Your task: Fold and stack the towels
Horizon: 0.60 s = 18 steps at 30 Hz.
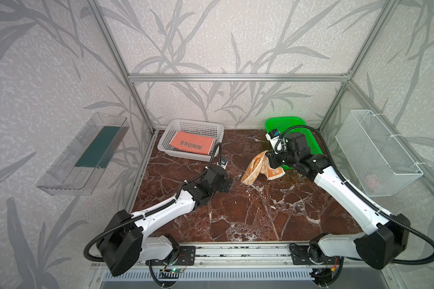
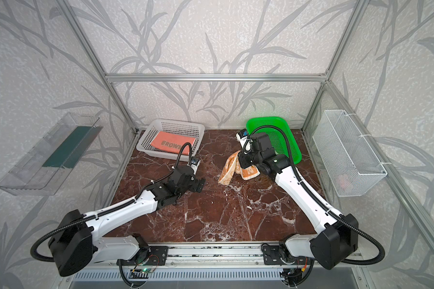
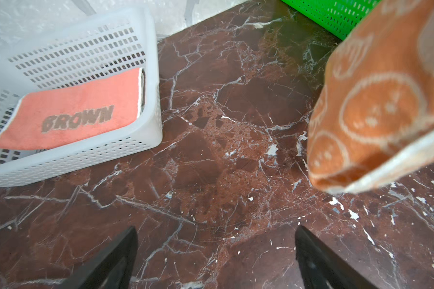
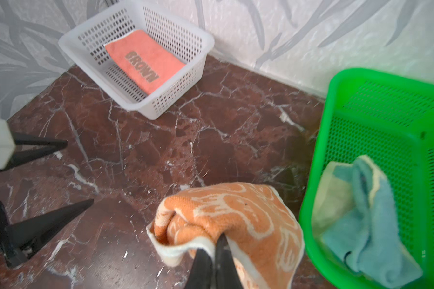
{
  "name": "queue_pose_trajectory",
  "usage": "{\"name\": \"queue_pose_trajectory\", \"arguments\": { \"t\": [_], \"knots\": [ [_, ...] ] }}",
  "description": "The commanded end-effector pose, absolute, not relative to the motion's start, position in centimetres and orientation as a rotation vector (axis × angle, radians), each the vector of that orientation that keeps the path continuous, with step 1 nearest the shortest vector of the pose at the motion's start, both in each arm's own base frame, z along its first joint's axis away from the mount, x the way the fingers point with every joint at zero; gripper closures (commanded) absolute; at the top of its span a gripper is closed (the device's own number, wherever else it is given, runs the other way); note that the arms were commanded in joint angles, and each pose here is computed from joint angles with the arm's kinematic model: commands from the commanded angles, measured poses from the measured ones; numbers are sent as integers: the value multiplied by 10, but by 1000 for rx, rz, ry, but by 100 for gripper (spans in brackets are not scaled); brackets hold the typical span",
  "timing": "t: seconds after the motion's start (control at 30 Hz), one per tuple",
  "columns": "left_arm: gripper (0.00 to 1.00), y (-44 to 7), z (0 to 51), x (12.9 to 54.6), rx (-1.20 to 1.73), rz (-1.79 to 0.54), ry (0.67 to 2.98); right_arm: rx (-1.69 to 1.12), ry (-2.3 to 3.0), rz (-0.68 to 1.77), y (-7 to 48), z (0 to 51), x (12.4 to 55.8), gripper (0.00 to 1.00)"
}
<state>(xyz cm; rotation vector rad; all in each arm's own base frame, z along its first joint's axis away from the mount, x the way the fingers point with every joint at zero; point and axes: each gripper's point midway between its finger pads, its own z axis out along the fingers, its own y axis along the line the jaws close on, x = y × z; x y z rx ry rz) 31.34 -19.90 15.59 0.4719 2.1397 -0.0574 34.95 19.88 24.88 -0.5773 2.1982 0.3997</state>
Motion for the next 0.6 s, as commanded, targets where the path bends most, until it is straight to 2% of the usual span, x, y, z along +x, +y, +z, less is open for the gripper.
{"name": "queue_pose_trajectory", "arguments": {
  "t": [0.0,0.33,0.47,0.57],
  "knots": [
    [2,-195,166,315,436,-60,2086,-573,2230,522,218,236,345,100],
    [2,-212,144,316,488,-115,2147,-704,2421,602,268,157,353,94],
    [2,-211,143,318,494,-94,2145,-728,2483,610,287,131,361,86],
    [2,-208,144,319,489,-71,2138,-747,2510,617,299,119,366,75]
  ]
}}
